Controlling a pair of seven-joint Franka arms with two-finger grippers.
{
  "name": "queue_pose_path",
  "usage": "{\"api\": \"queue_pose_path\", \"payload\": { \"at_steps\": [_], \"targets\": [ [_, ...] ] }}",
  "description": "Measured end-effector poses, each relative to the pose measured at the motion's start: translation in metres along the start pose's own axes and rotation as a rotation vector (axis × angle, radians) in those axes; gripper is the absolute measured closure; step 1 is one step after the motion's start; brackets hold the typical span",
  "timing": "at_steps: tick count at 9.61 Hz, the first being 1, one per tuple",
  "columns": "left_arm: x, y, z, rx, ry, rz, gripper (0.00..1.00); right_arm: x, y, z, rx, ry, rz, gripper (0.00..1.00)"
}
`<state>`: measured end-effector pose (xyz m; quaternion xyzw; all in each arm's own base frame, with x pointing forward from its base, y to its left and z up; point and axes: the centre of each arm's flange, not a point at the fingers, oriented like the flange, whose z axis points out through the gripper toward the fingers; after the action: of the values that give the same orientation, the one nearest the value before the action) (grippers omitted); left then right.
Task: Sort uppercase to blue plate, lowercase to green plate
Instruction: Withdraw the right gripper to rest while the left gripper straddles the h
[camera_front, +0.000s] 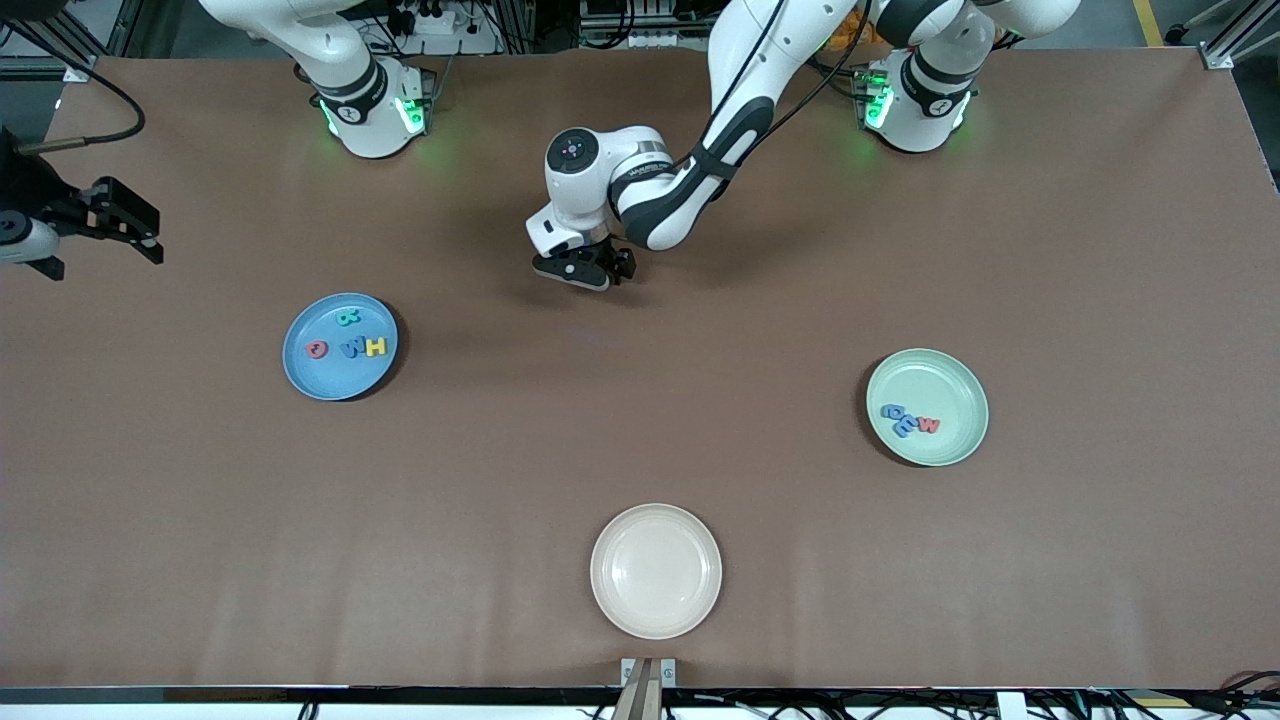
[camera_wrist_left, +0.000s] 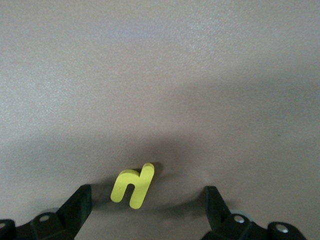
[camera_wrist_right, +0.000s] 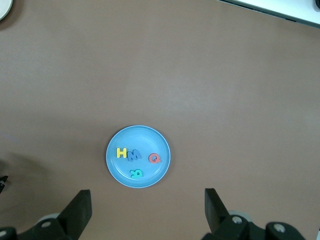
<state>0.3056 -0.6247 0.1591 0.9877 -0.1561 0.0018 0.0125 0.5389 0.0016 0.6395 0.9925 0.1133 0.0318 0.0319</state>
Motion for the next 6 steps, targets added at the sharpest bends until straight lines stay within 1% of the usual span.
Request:
{"api": "queue_pose_path", "payload": {
  "at_steps": [3,6],
  "targets": [
    [0.0,0.0,0.0,0.001,0.001,-0.001,0.0,-0.001,0.003,0.001,0.002,-0.002,0.013,0.0],
    [0.0,0.0,0.0,0.002,0.001,-0.003,0.0,-0.009,0.03,0.004,0.013,-0.013,0.069,0.0]
  ]
}}
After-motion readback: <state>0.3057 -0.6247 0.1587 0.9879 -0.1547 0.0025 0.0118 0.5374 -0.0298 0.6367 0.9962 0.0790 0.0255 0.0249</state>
